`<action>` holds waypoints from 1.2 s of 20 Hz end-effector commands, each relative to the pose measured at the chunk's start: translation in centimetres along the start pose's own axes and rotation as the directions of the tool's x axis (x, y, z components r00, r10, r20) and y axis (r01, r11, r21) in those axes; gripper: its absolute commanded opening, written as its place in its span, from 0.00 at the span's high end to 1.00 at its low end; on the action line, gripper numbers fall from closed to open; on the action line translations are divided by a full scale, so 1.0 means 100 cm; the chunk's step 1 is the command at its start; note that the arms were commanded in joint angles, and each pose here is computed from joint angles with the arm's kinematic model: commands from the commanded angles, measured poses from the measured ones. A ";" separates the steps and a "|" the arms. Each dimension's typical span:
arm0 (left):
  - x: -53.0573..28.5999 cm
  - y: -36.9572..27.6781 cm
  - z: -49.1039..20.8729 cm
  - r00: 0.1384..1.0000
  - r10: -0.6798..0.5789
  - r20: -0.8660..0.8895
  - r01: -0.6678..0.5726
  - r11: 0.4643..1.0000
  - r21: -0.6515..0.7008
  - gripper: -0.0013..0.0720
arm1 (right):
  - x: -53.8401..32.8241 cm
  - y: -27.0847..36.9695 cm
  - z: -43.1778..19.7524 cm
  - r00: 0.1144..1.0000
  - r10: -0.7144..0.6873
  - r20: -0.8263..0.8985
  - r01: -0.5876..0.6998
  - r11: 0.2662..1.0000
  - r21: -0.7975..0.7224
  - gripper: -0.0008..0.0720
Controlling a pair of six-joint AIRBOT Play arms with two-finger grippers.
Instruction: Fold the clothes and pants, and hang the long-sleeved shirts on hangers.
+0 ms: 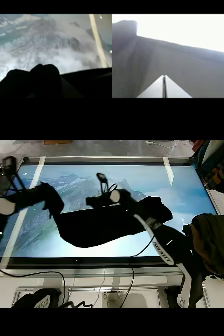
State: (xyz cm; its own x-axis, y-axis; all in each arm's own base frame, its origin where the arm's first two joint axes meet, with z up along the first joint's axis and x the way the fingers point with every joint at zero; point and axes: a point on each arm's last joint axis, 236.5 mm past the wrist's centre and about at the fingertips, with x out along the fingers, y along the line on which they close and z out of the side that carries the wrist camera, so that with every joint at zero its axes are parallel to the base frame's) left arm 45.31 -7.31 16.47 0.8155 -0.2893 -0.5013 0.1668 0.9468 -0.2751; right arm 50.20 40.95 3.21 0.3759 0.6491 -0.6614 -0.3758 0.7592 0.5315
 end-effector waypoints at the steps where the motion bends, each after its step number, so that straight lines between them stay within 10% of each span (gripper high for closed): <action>1: 0.039 -0.068 -0.051 0.976 -0.157 -0.150 0.155 0.988 -0.025 0.97 | -0.059 -0.059 0.038 0.997 -0.073 0.029 0.071 0.995 0.064 0.96; 6: 0.069 -0.163 -0.147 0.859 -0.336 -0.386 0.326 0.941 -0.093 0.92 | -0.115 -0.102 0.060 0.991 -0.125 0.052 0.118 0.985 0.124 0.96; 8: 0.068 -0.180 -0.168 0.826 -0.353 -0.440 0.354 0.932 -0.084 0.17 | -0.121 -0.109 0.061 0.990 -0.134 0.047 0.127 0.983 0.133 0.96; 9: 0.066 -0.184 -0.172 0.819 -0.358 -0.448 0.361 0.929 -0.081 0.04 | -0.121 -0.109 0.060 0.990 -0.135 0.046 0.128 0.983 0.133 0.97; 18: 0.045 0.010 -0.122 0.899 -0.040 -0.436 0.022 0.999 -0.045 0.17 | -0.121 -0.108 0.049 0.991 -0.135 -0.001 0.135 0.988 0.069 0.96; 24: 0.017 0.105 -0.209 0.821 -0.010 -0.571 -0.103 0.981 -0.164 0.17 | -0.121 -0.108 0.051 0.991 -0.135 0.007 0.134 0.989 0.069 0.96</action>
State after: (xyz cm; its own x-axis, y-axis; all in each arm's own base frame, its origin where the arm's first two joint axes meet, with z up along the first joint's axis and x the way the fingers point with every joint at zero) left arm 40.14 -3.29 -0.84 0.4263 -0.3124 -0.8489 0.0280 0.9426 -0.3329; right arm 54.02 25.18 8.11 0.4280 0.5405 -0.7244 -0.2572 0.8412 0.4757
